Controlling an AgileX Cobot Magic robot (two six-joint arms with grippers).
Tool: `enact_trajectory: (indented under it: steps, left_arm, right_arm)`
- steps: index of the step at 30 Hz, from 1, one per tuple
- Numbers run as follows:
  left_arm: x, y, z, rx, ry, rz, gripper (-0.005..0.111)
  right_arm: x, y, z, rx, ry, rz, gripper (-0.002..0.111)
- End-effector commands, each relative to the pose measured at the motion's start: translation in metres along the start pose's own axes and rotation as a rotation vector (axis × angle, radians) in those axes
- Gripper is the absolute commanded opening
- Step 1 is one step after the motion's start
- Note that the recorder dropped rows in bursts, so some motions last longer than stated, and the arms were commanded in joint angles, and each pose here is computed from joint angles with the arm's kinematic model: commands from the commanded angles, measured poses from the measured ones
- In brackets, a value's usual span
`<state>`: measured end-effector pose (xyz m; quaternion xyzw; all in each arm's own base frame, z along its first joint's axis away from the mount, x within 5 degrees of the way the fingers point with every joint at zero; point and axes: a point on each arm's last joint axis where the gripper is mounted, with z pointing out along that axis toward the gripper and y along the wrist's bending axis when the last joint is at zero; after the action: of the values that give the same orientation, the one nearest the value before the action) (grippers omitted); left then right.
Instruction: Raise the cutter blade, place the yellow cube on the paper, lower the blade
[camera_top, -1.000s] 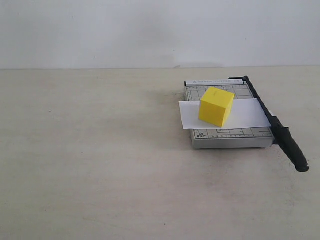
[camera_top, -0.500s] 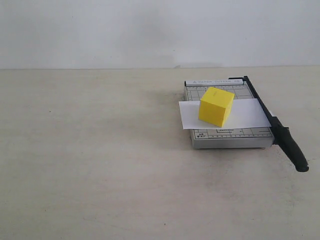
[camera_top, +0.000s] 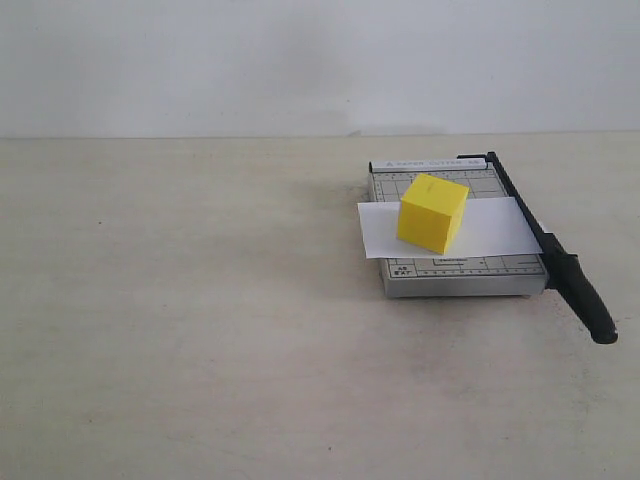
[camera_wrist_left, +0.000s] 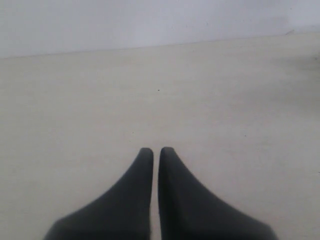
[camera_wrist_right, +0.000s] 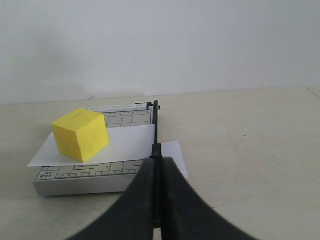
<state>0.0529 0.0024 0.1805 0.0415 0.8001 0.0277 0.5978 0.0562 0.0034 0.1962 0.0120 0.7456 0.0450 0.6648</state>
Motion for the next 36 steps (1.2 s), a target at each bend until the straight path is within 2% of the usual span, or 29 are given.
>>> enact_trajectory:
  steps: [1, 36]
  left_arm:
    - [0.0009, -0.0004, 0.0002, 0.003, -0.002, -0.003, 0.005]
    - [0.0009, -0.0004, 0.0002, 0.003, -0.002, -0.003, 0.005]
  right_arm:
    - [-0.0002, -0.0005, -0.0003, 0.006, -0.016, 0.001, 0.003]
    - [0.0004, -0.0004, -0.0003, 0.005, -0.009, 0.010, 0.003]
